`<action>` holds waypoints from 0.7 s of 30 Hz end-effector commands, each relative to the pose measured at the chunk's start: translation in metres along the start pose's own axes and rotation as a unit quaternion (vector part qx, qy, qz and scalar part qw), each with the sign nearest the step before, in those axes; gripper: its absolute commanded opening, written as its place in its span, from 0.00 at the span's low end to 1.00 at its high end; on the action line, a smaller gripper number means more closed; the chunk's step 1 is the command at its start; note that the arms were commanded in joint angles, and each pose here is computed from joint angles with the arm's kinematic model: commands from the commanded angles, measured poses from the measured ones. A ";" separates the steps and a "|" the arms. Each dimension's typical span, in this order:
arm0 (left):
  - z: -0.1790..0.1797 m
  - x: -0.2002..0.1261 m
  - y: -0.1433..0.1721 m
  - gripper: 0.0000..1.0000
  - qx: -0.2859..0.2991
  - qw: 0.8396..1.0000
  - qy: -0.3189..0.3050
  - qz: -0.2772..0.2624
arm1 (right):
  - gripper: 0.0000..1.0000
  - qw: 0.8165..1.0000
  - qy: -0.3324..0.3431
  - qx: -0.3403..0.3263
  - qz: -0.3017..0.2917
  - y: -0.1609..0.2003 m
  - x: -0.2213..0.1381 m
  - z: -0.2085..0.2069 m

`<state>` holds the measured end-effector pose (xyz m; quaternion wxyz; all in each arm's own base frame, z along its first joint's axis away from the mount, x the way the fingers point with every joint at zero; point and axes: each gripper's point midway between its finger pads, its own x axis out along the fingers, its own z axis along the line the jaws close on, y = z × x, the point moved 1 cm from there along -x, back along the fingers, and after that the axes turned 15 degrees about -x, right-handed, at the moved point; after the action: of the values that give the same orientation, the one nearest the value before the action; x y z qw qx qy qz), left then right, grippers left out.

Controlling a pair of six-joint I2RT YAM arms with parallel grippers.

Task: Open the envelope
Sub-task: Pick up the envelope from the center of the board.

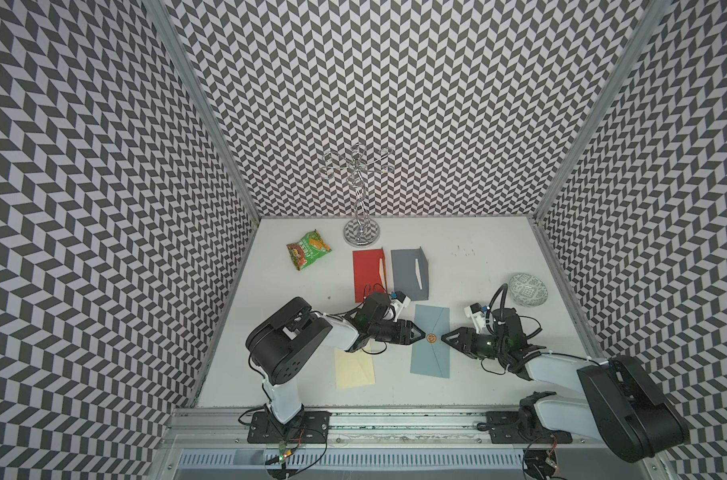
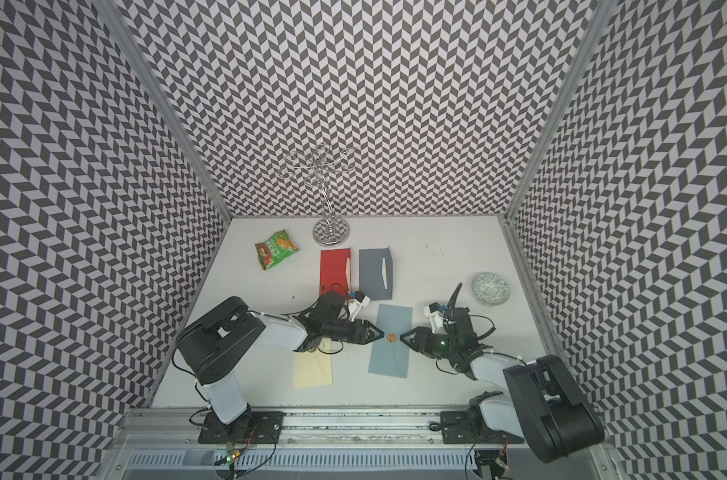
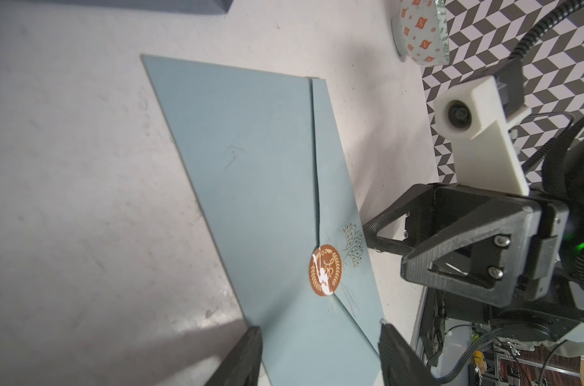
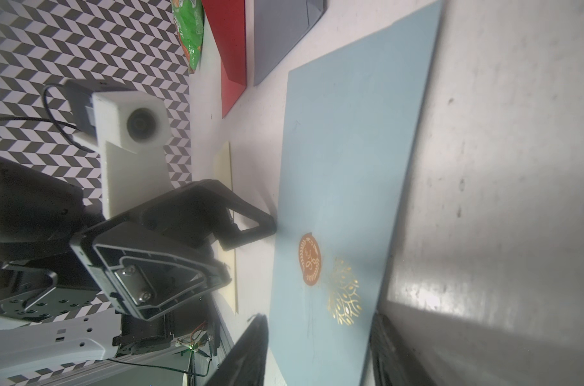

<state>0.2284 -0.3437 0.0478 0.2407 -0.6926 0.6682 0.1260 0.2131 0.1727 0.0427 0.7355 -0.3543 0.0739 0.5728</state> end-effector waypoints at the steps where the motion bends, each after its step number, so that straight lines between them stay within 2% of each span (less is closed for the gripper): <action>1: 0.004 0.009 0.009 0.59 -0.003 1.000 -0.001 0.021 | 0.50 0.999 -0.032 -0.015 0.000 -0.003 0.002 0.012; 21: 0.004 0.009 0.008 0.59 0.001 1.000 0.000 0.021 | 0.46 0.993 -0.091 -0.046 -0.062 -0.024 -0.013 0.041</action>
<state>0.2307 -0.3438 0.0479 0.2404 -0.6949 0.6666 0.1222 0.2140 0.1743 0.0612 0.7554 -0.3420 0.0327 0.5580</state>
